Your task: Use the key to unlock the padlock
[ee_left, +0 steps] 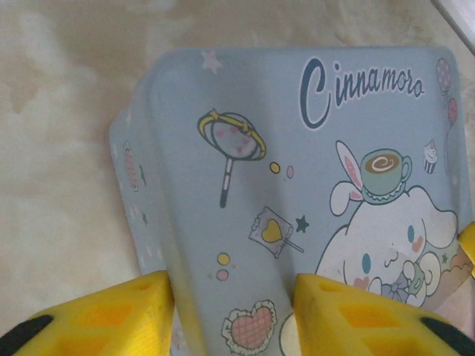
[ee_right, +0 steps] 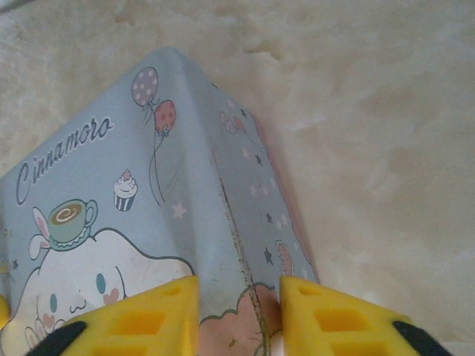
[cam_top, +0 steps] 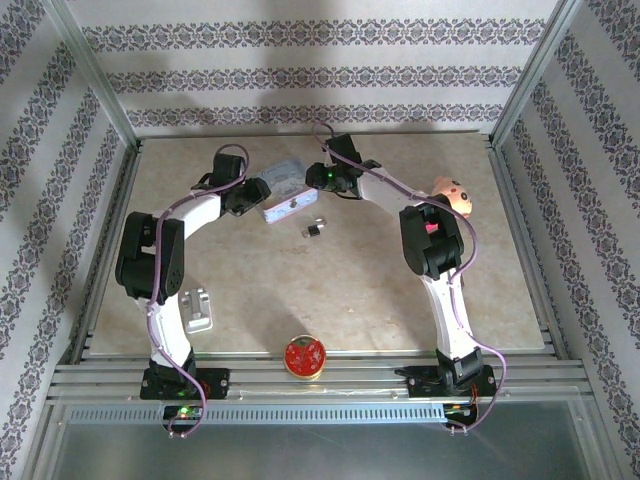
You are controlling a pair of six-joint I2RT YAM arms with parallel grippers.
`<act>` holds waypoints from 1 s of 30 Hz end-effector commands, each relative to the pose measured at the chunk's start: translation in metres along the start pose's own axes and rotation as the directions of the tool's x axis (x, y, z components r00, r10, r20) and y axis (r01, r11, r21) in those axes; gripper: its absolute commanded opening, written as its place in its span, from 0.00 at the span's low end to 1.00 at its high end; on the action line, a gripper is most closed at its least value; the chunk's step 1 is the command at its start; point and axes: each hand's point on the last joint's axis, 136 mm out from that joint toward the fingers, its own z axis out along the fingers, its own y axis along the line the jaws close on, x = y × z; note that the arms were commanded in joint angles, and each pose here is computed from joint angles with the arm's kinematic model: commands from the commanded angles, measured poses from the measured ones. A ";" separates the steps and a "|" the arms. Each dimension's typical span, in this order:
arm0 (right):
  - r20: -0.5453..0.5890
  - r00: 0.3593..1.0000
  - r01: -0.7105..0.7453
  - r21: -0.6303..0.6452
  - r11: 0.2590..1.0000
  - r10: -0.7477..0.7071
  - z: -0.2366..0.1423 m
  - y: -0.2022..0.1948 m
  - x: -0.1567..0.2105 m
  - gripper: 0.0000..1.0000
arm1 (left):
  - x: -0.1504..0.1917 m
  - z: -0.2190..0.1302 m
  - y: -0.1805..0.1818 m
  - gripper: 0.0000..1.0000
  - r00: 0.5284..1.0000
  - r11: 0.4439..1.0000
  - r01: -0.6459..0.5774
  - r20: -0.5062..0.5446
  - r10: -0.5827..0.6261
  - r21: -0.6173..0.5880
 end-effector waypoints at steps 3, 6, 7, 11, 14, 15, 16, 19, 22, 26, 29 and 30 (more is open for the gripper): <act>-0.043 0.999 -0.030 -0.060 0.998 0.028 -0.014 0.024 0.032 0.27 | -0.003 0.012 0.013 0.42 1.000 0.999 -0.003 -0.024 0.002 -0.039; -0.052 0.998 -0.040 -0.064 0.997 0.037 -0.019 0.028 0.041 0.27 | -0.006 0.013 0.013 0.42 1.000 0.999 -0.012 -0.023 0.011 -0.043; -0.051 0.998 -0.039 -0.068 0.997 0.036 -0.021 0.031 0.043 0.27 | -0.006 0.013 0.012 0.42 1.000 0.999 -0.015 -0.024 0.014 -0.041; -0.050 0.998 -0.031 -0.054 0.998 0.028 -0.028 0.038 0.054 0.27 | -0.005 0.015 0.011 0.42 0.999 0.999 -0.020 -0.031 0.019 -0.036; -0.044 0.999 -0.019 -0.039 0.999 0.017 -0.030 0.038 0.057 0.28 | -0.005 0.014 0.012 0.42 0.999 0.999 -0.020 -0.032 0.019 -0.038; -0.046 0.999 -0.019 -0.035 0.999 0.018 -0.029 0.036 0.057 0.29 | -0.005 0.014 0.012 0.42 0.999 0.999 -0.021 -0.033 0.020 -0.038; -0.047 0.999 -0.020 -0.029 0.999 0.019 -0.029 0.034 0.057 0.32 | -0.006 0.013 0.012 0.43 0.999 0.999 -0.019 -0.029 0.018 -0.039; -0.039 0.999 -0.022 -0.010 1.000 0.021 -0.032 0.029 0.052 0.43 | -0.011 0.008 0.011 0.51 1.000 0.999 -0.016 -0.017 0.015 -0.038; -0.014 1.000 -0.009 0.025 1.000 0.009 -0.044 0.023 0.042 0.56 | -0.021 -0.003 0.009 0.70 1.000 1.000 -0.009 0.003 0.009 -0.029; 0.022 1.000 0.015 0.075 0.997 -0.017 -0.068 0.014 0.029 0.66 | -0.036 -0.026 0.006 0.93 0.999 1.000 -0.003 0.053 0.004 -0.017; 0.051 0.998 0.037 0.123 0.992 -0.043 -0.091 0.007 0.023 0.71 | -0.045 -0.048 0.008 0.99 0.996 1.000 0.002 0.095 0.000 -0.014; 0.060 0.997 0.043 0.139 0.989 -0.051 -0.099 0.004 0.023 0.73 | -0.048 -0.057 0.009 0.99 0.994 1.000 0.003 0.113 -0.002 -0.013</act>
